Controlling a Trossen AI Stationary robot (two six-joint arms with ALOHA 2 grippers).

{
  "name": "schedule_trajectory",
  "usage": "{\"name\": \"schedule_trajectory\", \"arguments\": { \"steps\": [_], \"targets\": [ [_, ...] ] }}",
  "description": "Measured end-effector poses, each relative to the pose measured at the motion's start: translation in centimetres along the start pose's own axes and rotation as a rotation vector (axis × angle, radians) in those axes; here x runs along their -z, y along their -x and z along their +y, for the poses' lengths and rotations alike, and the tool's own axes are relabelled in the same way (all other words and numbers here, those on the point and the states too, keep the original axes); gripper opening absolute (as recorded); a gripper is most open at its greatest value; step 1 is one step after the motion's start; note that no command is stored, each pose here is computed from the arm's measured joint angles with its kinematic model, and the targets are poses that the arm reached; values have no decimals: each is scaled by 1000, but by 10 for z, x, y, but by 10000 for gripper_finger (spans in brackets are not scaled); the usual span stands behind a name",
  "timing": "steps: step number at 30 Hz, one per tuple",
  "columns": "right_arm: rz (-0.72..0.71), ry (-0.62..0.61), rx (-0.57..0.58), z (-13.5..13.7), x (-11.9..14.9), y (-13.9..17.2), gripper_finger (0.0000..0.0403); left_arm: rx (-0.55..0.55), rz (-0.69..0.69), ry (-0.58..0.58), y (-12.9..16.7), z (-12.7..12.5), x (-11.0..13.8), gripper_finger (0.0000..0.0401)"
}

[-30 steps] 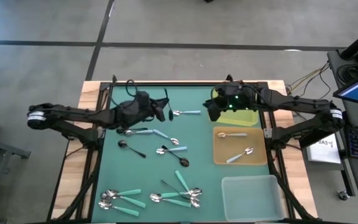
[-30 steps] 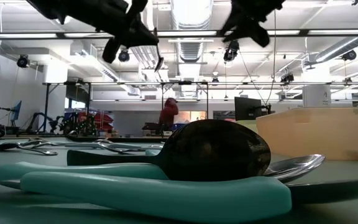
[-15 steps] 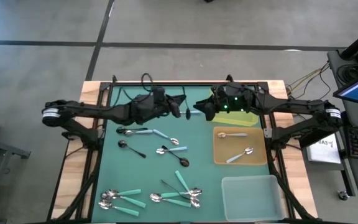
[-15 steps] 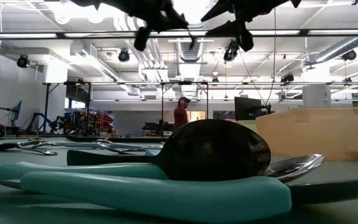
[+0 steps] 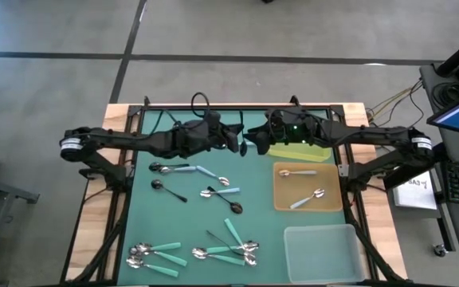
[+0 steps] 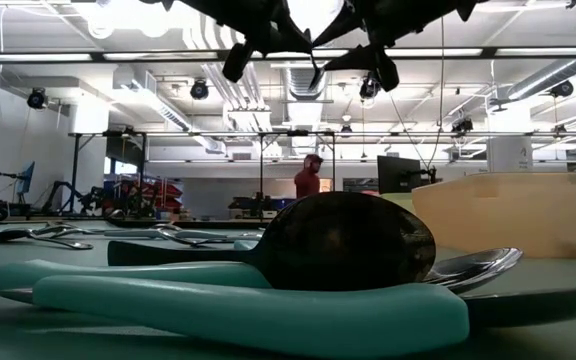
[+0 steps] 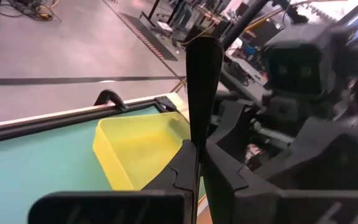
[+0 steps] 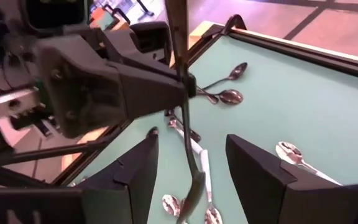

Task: Sort silverware by color (type)
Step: Put the black spoon into the yellow bin

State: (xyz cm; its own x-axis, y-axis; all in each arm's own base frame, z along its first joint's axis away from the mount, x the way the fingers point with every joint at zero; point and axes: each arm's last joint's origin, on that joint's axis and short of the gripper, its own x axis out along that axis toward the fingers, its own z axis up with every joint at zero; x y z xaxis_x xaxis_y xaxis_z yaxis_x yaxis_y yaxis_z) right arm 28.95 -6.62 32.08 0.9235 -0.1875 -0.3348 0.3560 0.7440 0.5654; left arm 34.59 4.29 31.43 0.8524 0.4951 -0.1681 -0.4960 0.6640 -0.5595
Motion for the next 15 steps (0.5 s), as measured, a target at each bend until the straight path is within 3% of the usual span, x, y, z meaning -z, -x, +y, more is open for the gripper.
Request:
{"name": "schedule_trajectory", "arguments": {
  "steps": [9, 15],
  "targets": [
    [42, 5, 30, -5, 6, -25, 165, 13, -11, -7, -1, -1, -1, 0],
    [48, 6, 34, -4, 3, -32, 75, 7, -5, -15, -1, 0, 0, 0]
  ]
}}
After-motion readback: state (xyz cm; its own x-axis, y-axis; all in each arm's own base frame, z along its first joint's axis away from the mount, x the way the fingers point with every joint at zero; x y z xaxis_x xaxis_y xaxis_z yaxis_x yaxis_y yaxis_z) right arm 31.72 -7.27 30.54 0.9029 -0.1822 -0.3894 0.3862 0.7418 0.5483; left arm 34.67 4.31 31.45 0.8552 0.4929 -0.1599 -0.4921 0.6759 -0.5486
